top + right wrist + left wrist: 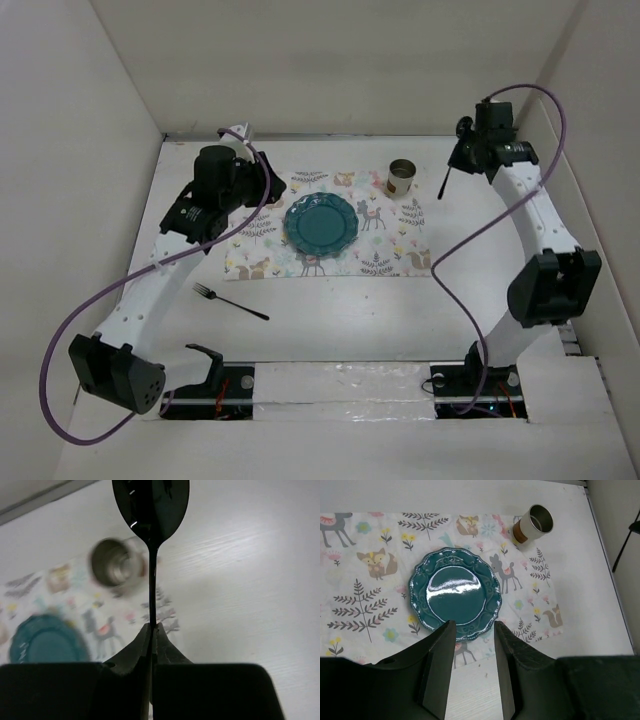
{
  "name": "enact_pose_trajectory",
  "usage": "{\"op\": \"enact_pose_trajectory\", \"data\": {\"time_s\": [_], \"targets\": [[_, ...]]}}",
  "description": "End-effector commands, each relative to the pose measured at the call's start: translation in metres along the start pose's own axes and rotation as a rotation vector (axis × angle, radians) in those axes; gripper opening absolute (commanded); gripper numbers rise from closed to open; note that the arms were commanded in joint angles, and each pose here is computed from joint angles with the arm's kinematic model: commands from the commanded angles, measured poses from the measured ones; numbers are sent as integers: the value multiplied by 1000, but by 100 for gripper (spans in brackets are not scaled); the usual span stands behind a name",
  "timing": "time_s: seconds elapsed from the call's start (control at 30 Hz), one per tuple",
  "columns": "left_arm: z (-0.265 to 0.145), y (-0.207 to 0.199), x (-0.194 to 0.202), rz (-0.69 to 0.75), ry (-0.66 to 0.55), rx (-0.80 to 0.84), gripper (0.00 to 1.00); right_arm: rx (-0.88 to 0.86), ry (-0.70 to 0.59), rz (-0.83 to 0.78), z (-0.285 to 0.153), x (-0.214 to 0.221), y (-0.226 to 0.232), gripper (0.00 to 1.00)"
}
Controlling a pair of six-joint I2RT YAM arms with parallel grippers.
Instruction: Set the dinner table for one person
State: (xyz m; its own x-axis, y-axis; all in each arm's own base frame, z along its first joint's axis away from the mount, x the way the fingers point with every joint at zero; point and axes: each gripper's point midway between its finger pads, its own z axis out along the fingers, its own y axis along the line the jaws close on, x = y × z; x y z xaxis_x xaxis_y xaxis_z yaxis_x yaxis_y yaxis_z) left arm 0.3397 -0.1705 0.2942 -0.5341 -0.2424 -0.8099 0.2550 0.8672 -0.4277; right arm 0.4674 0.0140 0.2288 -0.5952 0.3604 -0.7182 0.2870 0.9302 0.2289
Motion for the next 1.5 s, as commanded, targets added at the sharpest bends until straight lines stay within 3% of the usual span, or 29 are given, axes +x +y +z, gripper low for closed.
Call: {"op": "enact_pose_trajectory", "data": {"time_s": [0.0, 0.1, 0.2, 0.23, 0.3, 0.57, 0.6, 0.7, 0.73, 0.77, 0.97, 1.07, 1.1, 1.2, 1.3, 1.47], "targets": [[-2, -4, -25, -38, -77, -10, 33, -230, 65, -79, -29, 45, 68, 0], [0, 16, -20, -143, -84, -132, 32, -356, 85, -123, -54, 72, 102, 0], [2, 42, -9, -244, -87, -274, 20, -434, 159, -156, -56, 119, 127, 0], [3, 51, -3, -267, -87, -322, 9, -434, 212, -175, -47, 139, 131, 0], [1, 61, 11, -334, -65, -378, 0, -432, 239, -172, -37, 150, 135, 0], [-21, 104, 87, -520, 19, -576, 0, -403, 294, -155, 16, 176, 146, 0], [-24, 109, 92, -536, 25, -595, 1, -395, 304, -156, 25, 180, 147, 0], [-35, 132, 115, -620, 75, -656, 27, -376, 331, -159, 37, 189, 145, 0], [-38, 137, 128, -649, 117, -661, 29, -362, 354, -162, 45, 198, 143, 0], [-48, 156, 137, -713, 135, -705, 38, -353, 371, -168, 49, 205, 143, 0], [-59, 166, 170, -759, 246, -771, 41, -311, 394, -184, 59, 216, 139, 0], [-64, 170, 184, -768, 299, -819, 55, -299, 409, -192, 61, 222, 140, 0], [-65, 171, 190, -769, 317, -833, 67, -292, 405, -192, 62, 221, 140, 3], [-66, 170, 199, -791, 356, -846, 72, -281, 392, -205, 57, 221, 143, 21], [-69, 175, 203, -818, 353, -900, 66, -300, 361, -216, 43, 212, 151, 42], [-69, 188, 223, -854, 385, -1014, 55, -328, 311, -226, 14, 193, 158, 62]]}}
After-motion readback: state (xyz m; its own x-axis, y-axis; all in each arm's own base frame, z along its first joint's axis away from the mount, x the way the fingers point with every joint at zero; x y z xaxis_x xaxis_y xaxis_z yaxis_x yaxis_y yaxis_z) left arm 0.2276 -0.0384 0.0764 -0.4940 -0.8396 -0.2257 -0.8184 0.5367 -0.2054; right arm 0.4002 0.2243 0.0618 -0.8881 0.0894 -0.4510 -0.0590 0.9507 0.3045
